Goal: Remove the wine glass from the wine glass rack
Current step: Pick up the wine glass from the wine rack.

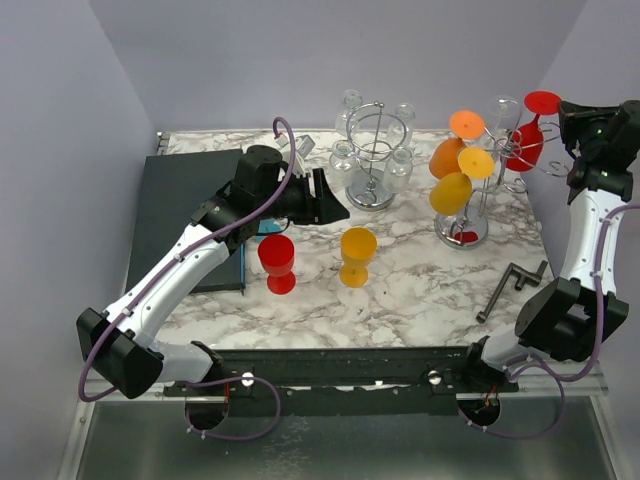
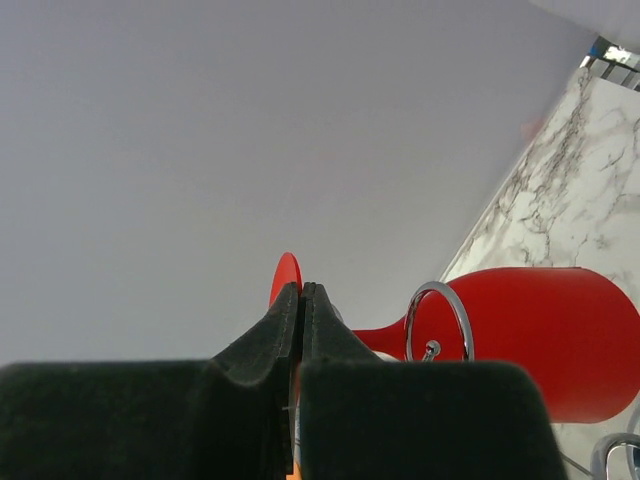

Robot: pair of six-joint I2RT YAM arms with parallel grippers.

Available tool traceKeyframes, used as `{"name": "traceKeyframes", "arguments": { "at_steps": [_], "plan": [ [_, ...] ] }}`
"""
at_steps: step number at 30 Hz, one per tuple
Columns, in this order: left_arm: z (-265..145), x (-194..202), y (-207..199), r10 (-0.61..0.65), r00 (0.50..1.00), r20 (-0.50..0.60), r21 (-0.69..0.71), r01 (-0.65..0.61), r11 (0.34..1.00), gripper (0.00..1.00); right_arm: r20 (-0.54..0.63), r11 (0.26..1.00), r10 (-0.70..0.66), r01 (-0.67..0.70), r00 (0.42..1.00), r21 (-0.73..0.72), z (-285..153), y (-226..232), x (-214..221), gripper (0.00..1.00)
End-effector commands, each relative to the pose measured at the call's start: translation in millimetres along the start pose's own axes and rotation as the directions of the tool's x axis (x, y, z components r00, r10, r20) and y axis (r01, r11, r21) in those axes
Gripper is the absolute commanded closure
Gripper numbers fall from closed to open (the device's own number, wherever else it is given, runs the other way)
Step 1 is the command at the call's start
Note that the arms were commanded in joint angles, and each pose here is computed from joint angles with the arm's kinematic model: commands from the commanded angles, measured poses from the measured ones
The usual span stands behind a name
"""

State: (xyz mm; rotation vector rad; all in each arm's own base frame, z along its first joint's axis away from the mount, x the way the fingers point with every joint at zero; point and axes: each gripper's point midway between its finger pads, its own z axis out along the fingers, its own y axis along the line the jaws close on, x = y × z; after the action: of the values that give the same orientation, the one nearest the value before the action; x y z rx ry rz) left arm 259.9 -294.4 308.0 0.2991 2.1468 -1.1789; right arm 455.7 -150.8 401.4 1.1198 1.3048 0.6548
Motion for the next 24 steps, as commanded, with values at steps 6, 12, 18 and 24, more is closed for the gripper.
{"name": "traceKeyframes", "arguments": {
  "at_steps": [6,12,18,24],
  "plan": [
    [2,-3,0,0.004,1.000,0.010,0.014,-0.004,1.000,0.41,0.110,0.998,-0.031,0.036,0.993,-0.047,13,13,-21,1.00],
    [2,-4,1,0.003,1.000,0.012,0.011,-0.003,1.000,0.41,0.105,0.997,-0.041,0.047,0.994,-0.058,21,13,-18,1.00],
    [3,-5,2,0.002,1.000,0.015,0.005,-0.002,1.000,0.41,0.145,0.991,-0.081,0.095,0.986,-0.096,22,24,-25,0.99],
    [0,-13,2,-0.002,0.999,0.041,-0.004,0.002,1.000,0.40,0.222,0.977,-0.136,0.168,0.966,-0.132,17,56,-47,0.99]
  ]
}}
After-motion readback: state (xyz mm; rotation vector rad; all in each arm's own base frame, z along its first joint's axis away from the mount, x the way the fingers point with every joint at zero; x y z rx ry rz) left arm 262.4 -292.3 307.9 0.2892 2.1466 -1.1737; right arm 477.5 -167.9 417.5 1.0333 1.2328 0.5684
